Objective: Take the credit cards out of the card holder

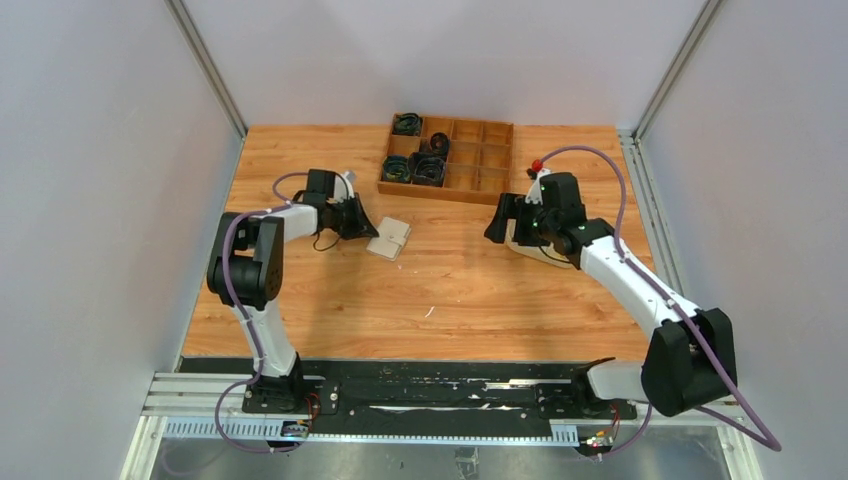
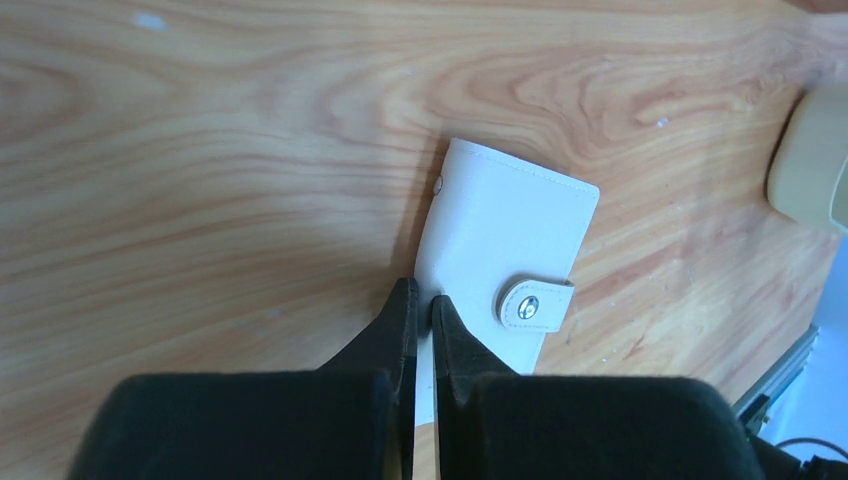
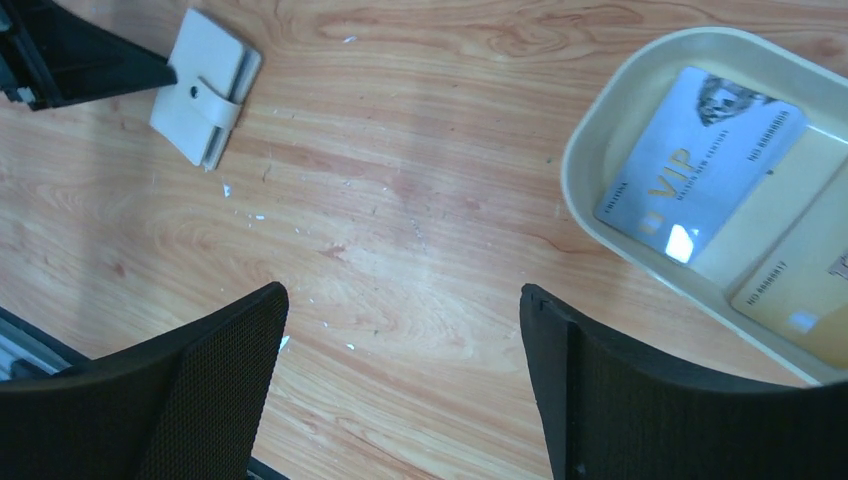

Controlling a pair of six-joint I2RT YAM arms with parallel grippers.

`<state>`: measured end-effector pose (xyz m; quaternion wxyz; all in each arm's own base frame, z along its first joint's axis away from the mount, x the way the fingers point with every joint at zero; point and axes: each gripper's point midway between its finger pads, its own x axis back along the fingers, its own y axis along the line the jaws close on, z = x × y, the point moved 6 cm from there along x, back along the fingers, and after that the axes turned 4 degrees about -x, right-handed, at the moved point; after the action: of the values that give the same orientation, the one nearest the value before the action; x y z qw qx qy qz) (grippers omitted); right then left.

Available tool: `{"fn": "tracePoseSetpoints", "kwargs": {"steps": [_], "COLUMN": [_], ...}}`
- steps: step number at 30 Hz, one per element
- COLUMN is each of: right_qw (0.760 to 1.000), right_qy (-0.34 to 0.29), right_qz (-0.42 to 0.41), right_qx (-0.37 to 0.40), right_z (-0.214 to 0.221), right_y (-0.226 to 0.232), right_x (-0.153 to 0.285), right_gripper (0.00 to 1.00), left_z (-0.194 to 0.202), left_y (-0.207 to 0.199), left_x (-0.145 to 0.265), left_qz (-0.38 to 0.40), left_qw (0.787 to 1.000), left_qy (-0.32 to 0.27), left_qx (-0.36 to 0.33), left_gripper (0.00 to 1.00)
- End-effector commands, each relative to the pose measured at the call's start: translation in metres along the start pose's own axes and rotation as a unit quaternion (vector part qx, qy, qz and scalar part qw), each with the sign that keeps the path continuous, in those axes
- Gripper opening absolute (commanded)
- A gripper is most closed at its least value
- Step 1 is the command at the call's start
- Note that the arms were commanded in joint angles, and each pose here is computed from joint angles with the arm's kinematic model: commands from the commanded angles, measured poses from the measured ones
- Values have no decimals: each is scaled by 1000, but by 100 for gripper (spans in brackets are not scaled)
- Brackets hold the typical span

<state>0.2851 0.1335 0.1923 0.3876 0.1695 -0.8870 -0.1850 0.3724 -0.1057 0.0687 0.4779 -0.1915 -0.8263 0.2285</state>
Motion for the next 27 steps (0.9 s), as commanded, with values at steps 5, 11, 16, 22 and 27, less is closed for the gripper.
{"fn": "tracePoseSetpoints", "kwargs": {"steps": [5,11,16,22,27], "right_qw": [988,974,970,962,961], "right_qy": [9,23,34,48,52], "right_qz": [13,23,14,12,30], "right_qx": [150,222,239,268,270], "right_z": [15,22,21,29,32], "right_y": [45,74,94,114,111], "right_x": [-23,-64,-92,-118,-133], "right_gripper": [90,90,89,86,86], "left_z": [49,48,47,50,52], "left_y": [-45,-52,-50,-50,-50], "left_x": [-21,-21,-20,-14,-11], "left_qz": [25,35,25,21,18], "left_qw": [999,999,1000,999,999], "left_qy": [43,16,8,-16,-22], "left_qx": [-15,3,10,35,40], "left_gripper": [0,0,0,0,0]}}
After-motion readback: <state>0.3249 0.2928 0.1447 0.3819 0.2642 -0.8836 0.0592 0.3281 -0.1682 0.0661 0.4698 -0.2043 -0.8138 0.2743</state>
